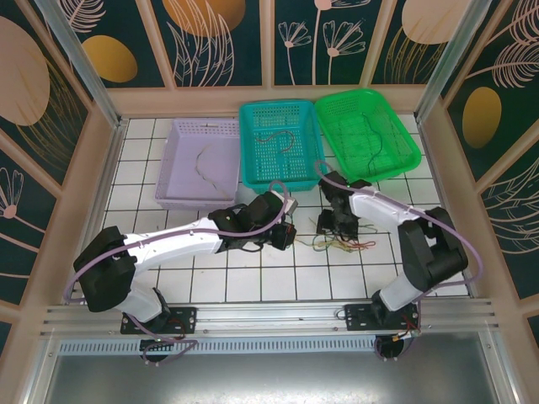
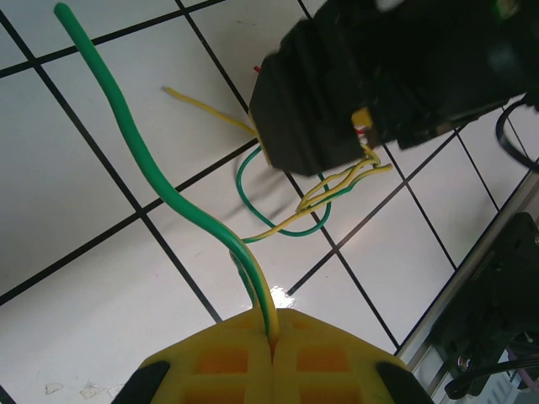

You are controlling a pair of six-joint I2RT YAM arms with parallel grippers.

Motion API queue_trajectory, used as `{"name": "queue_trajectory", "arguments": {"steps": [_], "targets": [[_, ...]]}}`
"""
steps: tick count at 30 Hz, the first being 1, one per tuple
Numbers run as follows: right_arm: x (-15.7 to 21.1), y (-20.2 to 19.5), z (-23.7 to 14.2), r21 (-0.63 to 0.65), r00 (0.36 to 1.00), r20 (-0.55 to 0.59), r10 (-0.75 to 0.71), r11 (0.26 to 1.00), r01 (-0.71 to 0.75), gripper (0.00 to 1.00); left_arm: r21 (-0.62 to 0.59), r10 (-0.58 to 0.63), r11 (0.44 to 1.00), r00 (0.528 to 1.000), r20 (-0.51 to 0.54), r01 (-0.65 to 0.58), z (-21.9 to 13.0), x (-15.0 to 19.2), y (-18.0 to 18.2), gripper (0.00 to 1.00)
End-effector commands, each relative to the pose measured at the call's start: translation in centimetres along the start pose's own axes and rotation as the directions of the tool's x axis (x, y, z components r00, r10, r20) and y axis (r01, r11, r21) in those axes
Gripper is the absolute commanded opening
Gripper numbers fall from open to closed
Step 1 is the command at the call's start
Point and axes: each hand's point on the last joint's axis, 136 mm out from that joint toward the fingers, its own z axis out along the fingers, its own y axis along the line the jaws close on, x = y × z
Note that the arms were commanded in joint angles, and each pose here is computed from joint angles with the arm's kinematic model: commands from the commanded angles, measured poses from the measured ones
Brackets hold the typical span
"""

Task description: Untangle the cables

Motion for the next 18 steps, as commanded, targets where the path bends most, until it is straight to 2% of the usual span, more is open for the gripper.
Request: {"name": "queue_trajectory", "arguments": {"steps": [1, 6, 10, 11, 13, 15, 18], "targets": [[0.7, -0.2, 0.3, 0.053, 0.997, -0.012, -0.081, 0.995, 0.081, 0.71, 0.006, 0.02, 1.0, 0.999, 0.039, -0.02, -1.4, -1.0, -0.7, 0.0], [1.8, 0.0, 2.5, 0.043, 0.997, -0.056, -0.058, 0.997, 0.061, 0.72, 0.008, 0.003, 1.0, 0.999, 0.047, -0.004, -1.7, -0.9, -0.6, 0.0], [2.6, -0.6, 4.4, 0.071, 0.996, -0.09, -0.022, 0.997, 0.028, 0.63, -0.032, -0.014, 0.999, 0.996, 0.088, 0.017, -2.6, -1.4, 0.0, 0.0], [2.7, -0.7, 4.6, 0.074, 0.996, -0.092, -0.013, 0.997, 0.02, 0.57, -0.053, -0.02, 0.998, 0.993, 0.115, 0.027, -3.2, -1.9, 0.3, 0.0], [2.7, -1.2, 4.9, 0.099, 0.997, -0.078, 0.01, 0.995, -0.003, 0.38, -0.097, -0.034, 0.994, 0.981, 0.19, 0.053, -5.1, -3.0, 1.0, 0.0], [2.4, -1.9, 4.9, 0.117, 0.998, -0.055, 0.035, 0.993, -0.028, 0.25, -0.123, -0.036, 0.99, 0.963, 0.267, 0.071, -7.3, -4.2, 1.3, 0.0], [1.4, -3.4, 4.6, 0.139, 0.995, -0.015, 0.102, 0.985, -0.099, 0.0, -0.175, -0.027, 0.98, 0.935, 0.354, 0.094, -10.5, -5.6, 1.9, 0.0]]}}
